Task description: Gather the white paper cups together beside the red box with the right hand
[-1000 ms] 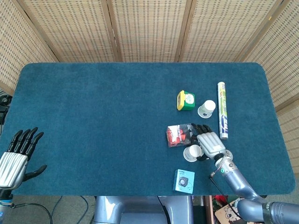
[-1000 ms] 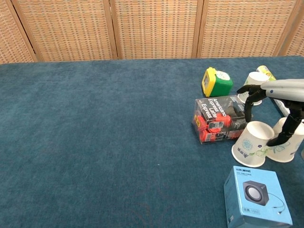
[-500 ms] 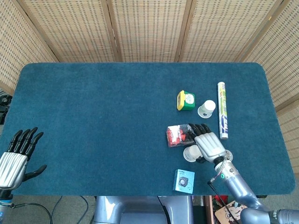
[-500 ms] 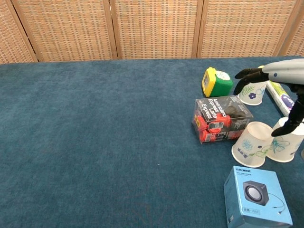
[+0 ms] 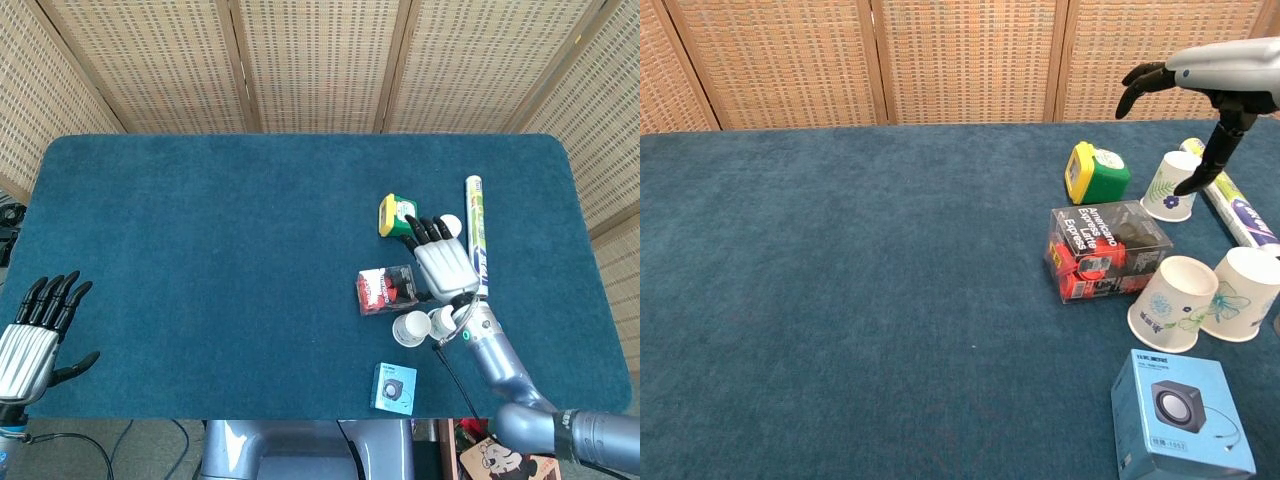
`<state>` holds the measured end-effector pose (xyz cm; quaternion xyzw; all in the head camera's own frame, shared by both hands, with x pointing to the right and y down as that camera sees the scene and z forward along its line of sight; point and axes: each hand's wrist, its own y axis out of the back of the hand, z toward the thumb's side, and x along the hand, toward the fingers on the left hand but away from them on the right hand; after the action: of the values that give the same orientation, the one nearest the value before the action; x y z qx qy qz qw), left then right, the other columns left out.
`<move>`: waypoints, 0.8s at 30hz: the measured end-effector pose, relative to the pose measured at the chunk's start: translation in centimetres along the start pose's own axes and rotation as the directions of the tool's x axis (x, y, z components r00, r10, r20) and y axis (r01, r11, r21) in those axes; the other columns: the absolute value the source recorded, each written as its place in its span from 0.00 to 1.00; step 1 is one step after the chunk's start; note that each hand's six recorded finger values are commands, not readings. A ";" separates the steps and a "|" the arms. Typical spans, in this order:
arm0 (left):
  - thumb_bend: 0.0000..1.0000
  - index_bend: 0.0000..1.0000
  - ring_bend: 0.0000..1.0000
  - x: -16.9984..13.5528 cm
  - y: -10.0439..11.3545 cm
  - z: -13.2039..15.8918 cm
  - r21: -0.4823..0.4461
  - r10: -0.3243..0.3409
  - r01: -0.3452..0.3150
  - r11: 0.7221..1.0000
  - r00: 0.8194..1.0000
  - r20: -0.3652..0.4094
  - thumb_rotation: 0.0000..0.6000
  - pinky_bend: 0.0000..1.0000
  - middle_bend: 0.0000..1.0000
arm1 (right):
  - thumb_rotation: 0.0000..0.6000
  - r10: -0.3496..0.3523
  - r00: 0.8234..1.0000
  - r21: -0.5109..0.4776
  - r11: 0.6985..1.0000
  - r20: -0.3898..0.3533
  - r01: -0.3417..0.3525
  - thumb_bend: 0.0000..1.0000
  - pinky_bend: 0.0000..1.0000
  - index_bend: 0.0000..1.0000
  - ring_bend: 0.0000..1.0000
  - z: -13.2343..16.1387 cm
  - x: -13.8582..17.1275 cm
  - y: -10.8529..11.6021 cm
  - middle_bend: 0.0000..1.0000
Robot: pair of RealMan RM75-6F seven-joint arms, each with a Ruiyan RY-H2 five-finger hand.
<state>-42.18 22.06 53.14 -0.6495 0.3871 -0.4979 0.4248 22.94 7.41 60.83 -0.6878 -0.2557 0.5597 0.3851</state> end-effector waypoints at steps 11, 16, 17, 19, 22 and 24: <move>0.18 0.00 0.00 0.4 -0.4 0.2 0.011 -0.011 0.011 1.000 1.000 0.002 1.00 0.00 0.00 | 1.00 -0.044 0.993 0.045 0.998 0.106 0.039 0.12 0.00 0.22 0.00 -3.0 -5.7 0.3 0.00; 0.18 0.00 0.00 0.5 -0.7 0.1 0.016 -0.020 0.020 1.000 1.000 -0.002 1.00 0.00 0.00 | 1.00 -0.029 0.988 0.052 0.998 0.155 0.021 0.12 0.00 0.25 0.00 -4.4 -7.5 -0.2 0.00; 0.18 0.00 0.00 0.5 -0.7 0.1 0.017 -0.022 0.022 1.000 1.000 -0.004 1.00 0.00 0.00 | 1.00 -0.024 0.986 0.053 0.998 0.164 0.016 0.12 0.00 0.25 0.00 -4.7 -7.8 -0.3 0.00; 0.18 0.00 0.00 0.6 -0.8 0.1 0.018 -0.025 0.025 1.000 1.000 -0.005 1.00 0.00 0.00 | 1.00 -0.010 0.982 0.055 0.999 0.189 -0.001 0.12 0.00 0.26 0.00 -5.4 -8.3 -0.7 0.00; 0.18 0.00 0.00 0.8 -1.0 0.2 0.022 -0.032 0.033 0.999 0.999 -0.003 1.00 0.00 0.00 | 1.00 0.004 0.975 0.059 0.998 0.222 -0.018 0.12 0.00 0.28 0.00 -6.5 -8.8 -1.2 0.00; 0.18 0.00 0.00 0.8 -1.1 0.2 0.024 -0.034 0.034 0.999 0.999 -0.002 1.00 0.00 0.00 | 1.00 0.003 0.972 0.061 0.998 0.235 -0.018 0.12 0.00 0.29 0.00 -6.9 -9.1 -1.5 0.00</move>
<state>-41.71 21.71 54.40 -0.6504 0.3703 -0.5104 0.4236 27.56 -0.55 67.75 -0.6058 -0.2780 0.6468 0.3707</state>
